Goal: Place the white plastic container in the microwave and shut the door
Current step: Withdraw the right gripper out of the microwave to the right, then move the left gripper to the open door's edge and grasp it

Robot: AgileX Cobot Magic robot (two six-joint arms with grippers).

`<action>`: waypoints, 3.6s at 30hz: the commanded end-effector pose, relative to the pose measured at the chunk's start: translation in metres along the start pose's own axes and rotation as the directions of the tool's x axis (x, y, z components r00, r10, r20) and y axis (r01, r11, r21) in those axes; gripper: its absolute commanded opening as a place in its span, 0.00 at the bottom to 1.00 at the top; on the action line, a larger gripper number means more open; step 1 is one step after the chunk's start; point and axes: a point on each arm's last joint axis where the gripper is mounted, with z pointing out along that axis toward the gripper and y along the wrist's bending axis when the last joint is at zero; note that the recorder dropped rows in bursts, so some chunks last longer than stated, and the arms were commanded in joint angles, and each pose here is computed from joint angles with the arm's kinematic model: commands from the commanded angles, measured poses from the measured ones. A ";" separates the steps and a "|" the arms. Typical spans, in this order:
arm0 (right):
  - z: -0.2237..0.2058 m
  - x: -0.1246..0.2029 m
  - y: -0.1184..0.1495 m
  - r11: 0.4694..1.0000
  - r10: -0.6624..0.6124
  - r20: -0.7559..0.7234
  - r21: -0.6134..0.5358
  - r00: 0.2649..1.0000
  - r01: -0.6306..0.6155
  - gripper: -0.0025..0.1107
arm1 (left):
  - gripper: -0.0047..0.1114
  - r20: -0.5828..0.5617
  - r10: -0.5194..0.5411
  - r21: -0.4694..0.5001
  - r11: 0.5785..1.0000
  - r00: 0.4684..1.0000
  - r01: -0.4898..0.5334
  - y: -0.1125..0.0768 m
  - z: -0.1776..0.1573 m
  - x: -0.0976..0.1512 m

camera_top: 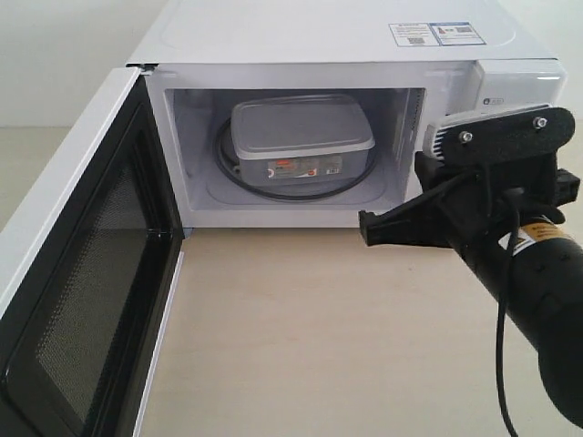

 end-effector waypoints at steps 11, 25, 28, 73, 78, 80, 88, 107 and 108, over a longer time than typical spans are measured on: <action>-0.009 -0.003 0.002 0.988 -0.127 -0.054 -0.092 0.990 0.122 0.02 | 0.08 0.356 0.013 -0.011 1.000 0.934 -0.010 0.000 -0.010 -0.040; -0.009 -0.003 0.002 0.989 -0.120 -0.057 -0.090 0.991 0.115 0.02 | 0.08 0.249 0.074 0.015 0.997 0.966 -0.080 -0.014 -0.038 -0.113; -0.009 -0.003 0.002 0.989 -0.120 -0.057 -0.090 0.991 0.115 0.02 | 0.08 0.254 0.074 0.014 0.997 0.964 -0.080 -0.014 -0.039 -0.114; -0.067 -0.066 -0.082 0.950 -0.227 0.015 0.226 0.974 0.218 0.02 | 0.08 0.286 0.073 0.011 0.997 0.956 -0.079 -0.014 -0.039 -0.117; -0.072 -0.065 -0.095 0.963 -0.147 -0.006 0.228 0.989 0.144 0.02 | 0.08 0.286 0.073 0.011 0.997 0.956 -0.079 -0.014 -0.039 -0.117; -0.075 -0.067 -0.097 0.967 -0.134 0.005 0.218 0.991 0.130 0.02 | 0.08 0.286 0.073 0.011 0.997 0.956 -0.079 -0.014 -0.039 -0.117; -0.080 -0.062 -0.102 0.950 -0.190 -0.055 0.243 0.980 0.198 0.02 | 0.08 0.275 0.077 0.010 0.997 0.958 -0.083 -0.014 -0.039 -0.116; -0.085 -0.060 -0.116 0.907 -0.090 -0.065 0.406 0.994 0.109 0.02 | 0.08 -0.067 0.120 0.049 0.992 0.991 -0.117 -0.020 -0.028 -0.142; -0.086 -0.060 -0.117 0.903 -0.084 -0.067 0.416 0.994 0.104 0.02 | 0.08 -0.109 0.122 0.055 0.992 0.986 -0.117 -0.021 -0.028 -0.148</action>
